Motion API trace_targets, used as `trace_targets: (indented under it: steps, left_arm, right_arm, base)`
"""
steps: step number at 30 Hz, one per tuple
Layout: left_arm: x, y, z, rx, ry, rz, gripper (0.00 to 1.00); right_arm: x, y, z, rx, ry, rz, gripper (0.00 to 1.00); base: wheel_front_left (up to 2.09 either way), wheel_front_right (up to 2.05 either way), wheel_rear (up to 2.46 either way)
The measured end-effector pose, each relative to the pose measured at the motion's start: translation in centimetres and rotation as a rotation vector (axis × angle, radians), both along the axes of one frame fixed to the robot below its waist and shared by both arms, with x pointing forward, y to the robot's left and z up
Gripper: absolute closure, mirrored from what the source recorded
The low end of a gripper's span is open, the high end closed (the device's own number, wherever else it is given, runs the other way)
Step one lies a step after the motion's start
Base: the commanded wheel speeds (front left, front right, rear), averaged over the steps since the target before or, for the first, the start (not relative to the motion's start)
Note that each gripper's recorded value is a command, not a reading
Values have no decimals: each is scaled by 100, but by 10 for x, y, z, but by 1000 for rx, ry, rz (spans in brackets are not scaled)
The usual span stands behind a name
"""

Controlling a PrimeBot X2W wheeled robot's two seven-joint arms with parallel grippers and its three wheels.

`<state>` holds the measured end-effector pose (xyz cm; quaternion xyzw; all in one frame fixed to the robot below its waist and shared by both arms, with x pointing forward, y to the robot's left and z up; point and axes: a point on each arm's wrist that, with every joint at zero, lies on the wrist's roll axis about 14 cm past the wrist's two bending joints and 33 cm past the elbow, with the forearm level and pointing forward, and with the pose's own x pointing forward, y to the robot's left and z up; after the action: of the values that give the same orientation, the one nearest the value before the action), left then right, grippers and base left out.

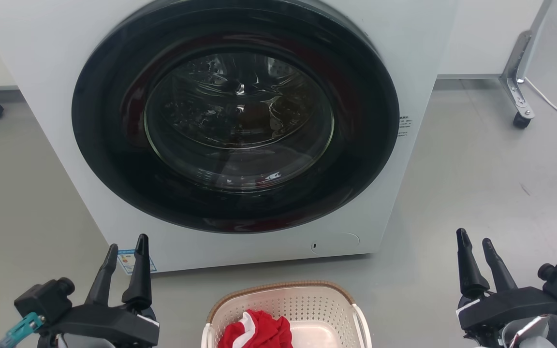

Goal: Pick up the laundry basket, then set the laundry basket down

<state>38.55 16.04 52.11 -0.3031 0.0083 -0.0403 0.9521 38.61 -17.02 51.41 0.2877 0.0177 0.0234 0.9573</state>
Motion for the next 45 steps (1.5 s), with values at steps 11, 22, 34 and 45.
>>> trace_targets:
  steps: [11, 22, 34, 45]
  left_arm:
    - [-2, -5, 5, 132, -45, 5, 0]
    - [-7, -9, 4, 248, -71, 15, 0]
    - [-9, -11, 12, 375, -127, 28, 0]
    - [-10, -11, 16, 457, -154, 31, 0]
  right_arm:
    - [-1, 8, 8, -177, -55, 19, 0]
    - [-2, 14, 17, -321, -116, 23, 0]
    - [-6, 21, 25, -466, -186, 29, 0]
    - [-9, 26, 29, -561, -229, 29, 0]
  base:
    - [0, 0, 0]
    - [0, 0, 0]
    - [0, 0, 0]
    - [0, 0, 0]
